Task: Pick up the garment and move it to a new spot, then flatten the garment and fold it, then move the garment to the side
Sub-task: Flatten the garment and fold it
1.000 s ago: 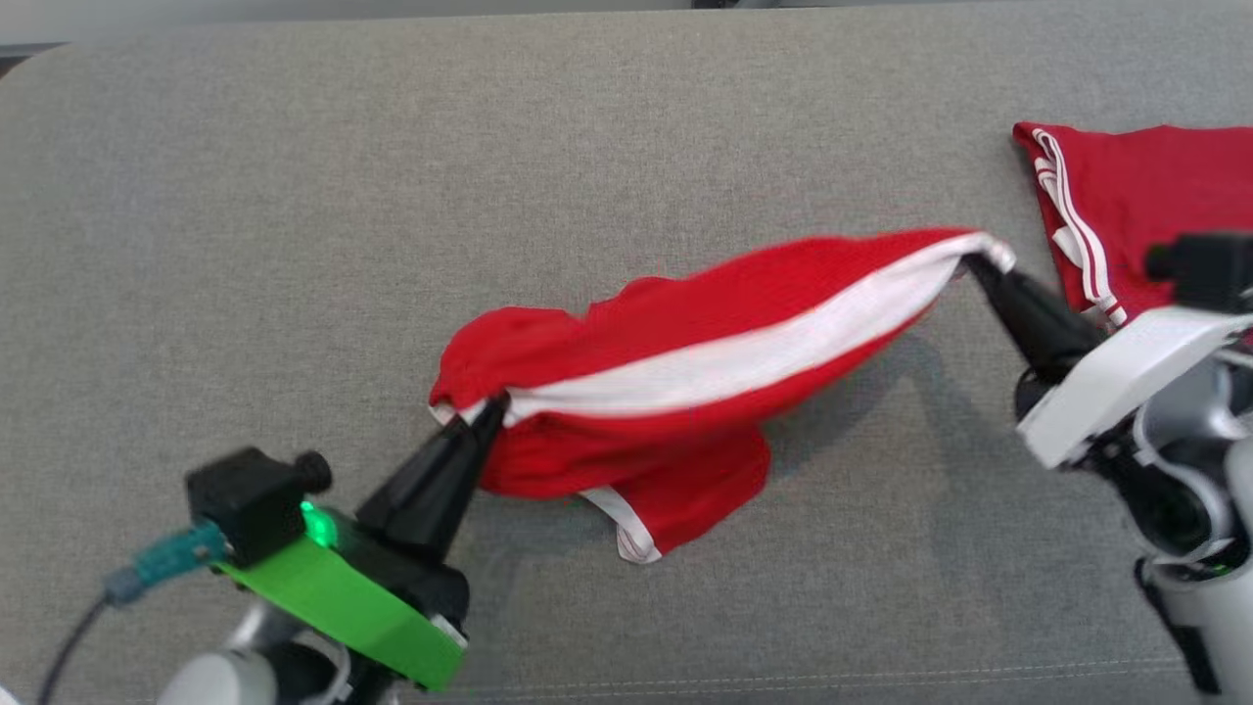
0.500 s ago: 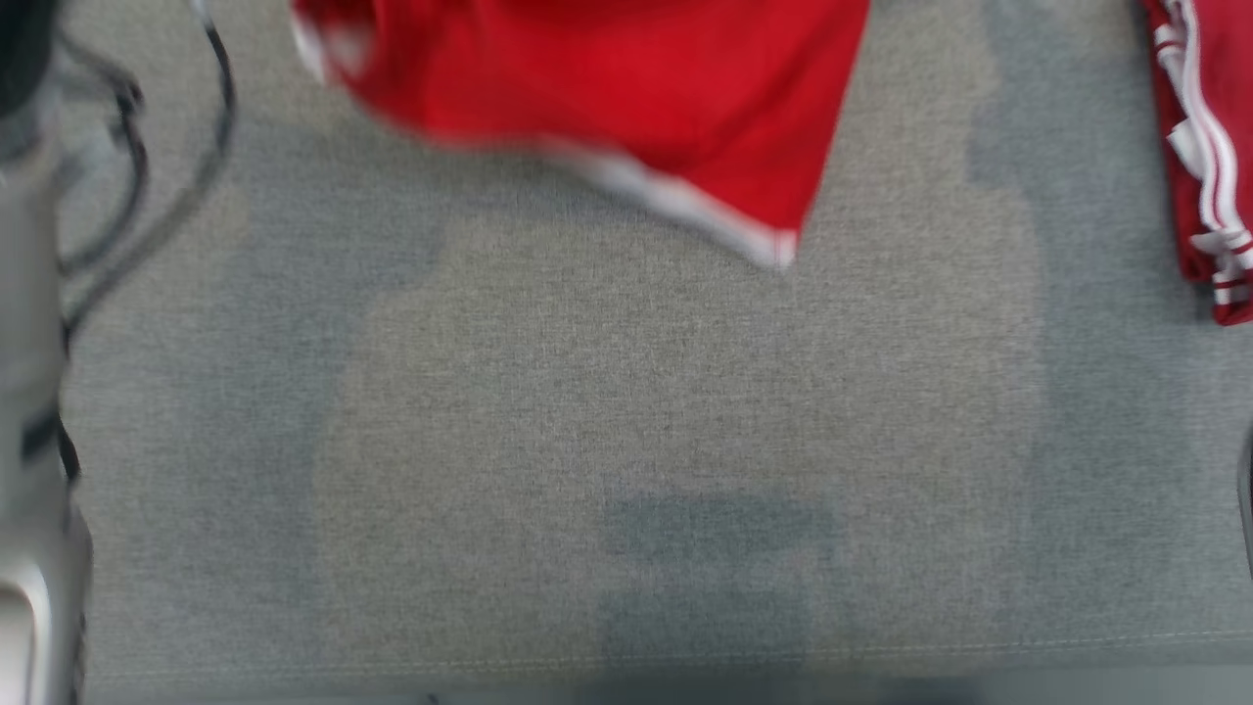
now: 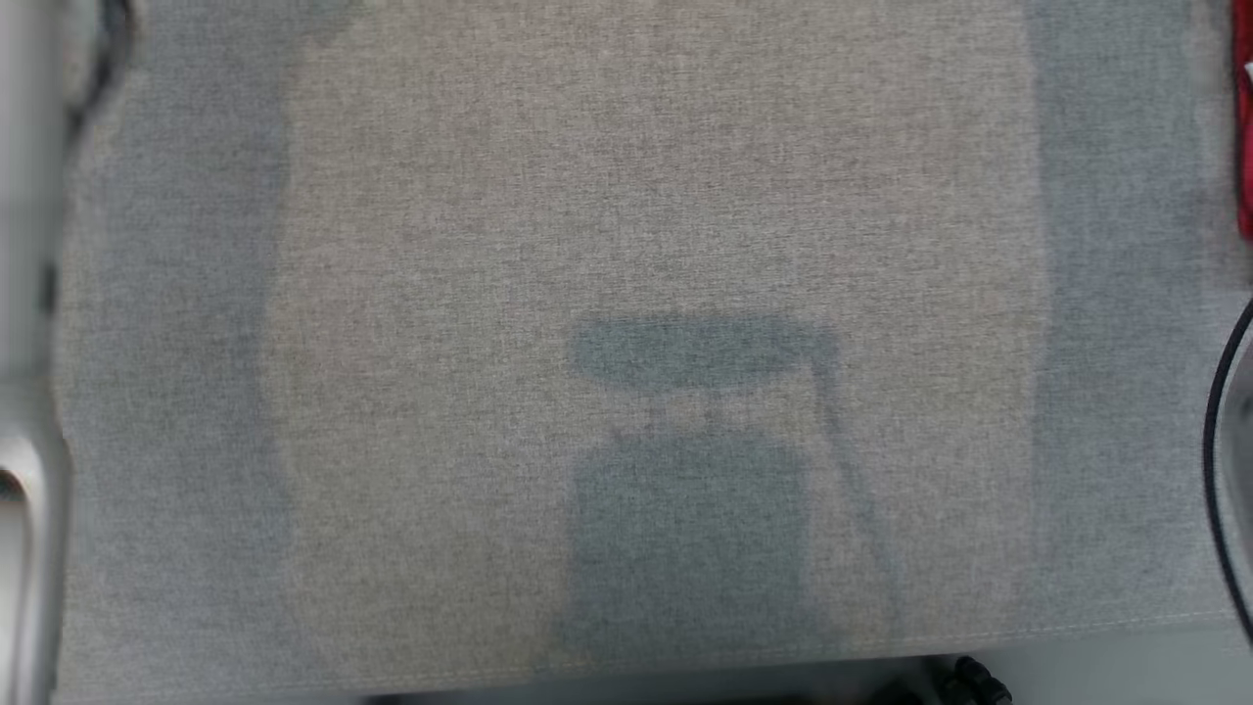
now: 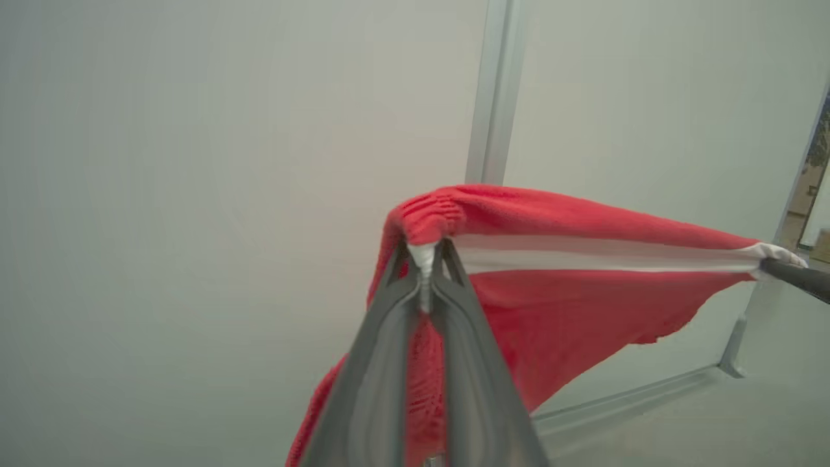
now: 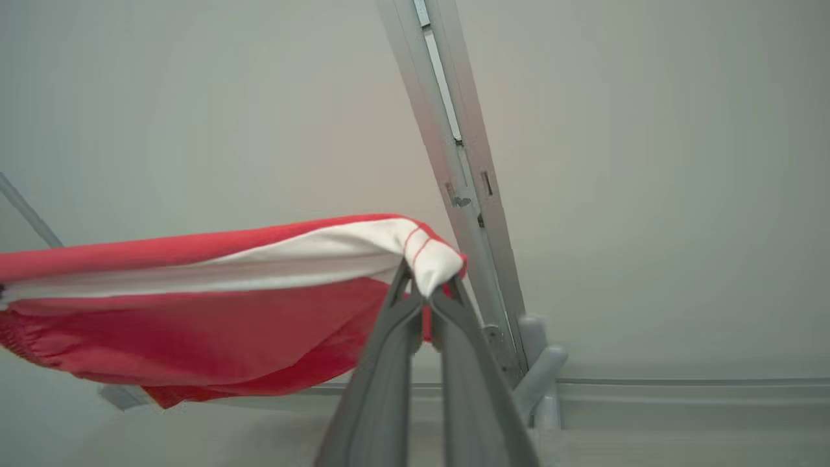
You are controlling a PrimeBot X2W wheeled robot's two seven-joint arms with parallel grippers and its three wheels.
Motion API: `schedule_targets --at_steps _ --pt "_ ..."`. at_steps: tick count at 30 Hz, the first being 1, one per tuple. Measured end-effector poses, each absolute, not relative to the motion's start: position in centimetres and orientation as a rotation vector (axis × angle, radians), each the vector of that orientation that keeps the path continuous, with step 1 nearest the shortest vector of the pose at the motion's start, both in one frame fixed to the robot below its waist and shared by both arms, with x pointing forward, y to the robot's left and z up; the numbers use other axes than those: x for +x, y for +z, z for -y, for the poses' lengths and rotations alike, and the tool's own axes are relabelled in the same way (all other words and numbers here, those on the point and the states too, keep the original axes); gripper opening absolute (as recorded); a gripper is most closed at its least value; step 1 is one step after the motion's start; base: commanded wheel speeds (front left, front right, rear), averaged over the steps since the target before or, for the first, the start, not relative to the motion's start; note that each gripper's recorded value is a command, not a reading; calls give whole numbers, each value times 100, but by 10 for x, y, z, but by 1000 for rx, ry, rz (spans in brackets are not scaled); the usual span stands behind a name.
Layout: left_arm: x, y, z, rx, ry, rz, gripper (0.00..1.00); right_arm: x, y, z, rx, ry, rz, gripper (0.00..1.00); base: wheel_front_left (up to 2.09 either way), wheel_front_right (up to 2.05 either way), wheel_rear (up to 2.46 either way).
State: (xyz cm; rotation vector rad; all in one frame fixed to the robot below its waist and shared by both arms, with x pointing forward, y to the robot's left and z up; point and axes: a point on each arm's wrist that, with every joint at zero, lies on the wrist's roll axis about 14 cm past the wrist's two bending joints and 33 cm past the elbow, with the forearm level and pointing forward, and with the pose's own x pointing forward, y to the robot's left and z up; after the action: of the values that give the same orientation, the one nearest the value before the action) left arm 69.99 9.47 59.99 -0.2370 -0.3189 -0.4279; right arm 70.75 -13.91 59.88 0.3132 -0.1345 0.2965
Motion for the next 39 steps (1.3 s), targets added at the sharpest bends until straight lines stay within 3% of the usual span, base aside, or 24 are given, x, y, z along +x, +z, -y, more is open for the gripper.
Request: schedule_targets --at_steps 4,9,20,25,30,34,39 --pt "665 518 -92 -233 -459 130 0 670 516 151 347 269 -39 0 0 0 0" --pt "593 446 -98 -263 -467 -78 0 590 441 158 403 251 -221 0 0 0 0" --pt "385 415 -98 -464 -370 -297 0 409 421 191 611 159 -409 0 0 0 0" --pt "321 439 -99 -588 -249 -299 0 348 438 200 676 124 -427 0 0 0 0" --pt "310 470 -97 -703 -194 -211 0 353 469 198 669 171 -356 0 0 0 0" --pt "316 476 -92 -731 -203 -190 0 385 492 185 663 239 -298 0 0 0 0" --pt "369 494 -84 -744 -226 -107 0 453 512 163 579 331 -277 0 0 0 0"
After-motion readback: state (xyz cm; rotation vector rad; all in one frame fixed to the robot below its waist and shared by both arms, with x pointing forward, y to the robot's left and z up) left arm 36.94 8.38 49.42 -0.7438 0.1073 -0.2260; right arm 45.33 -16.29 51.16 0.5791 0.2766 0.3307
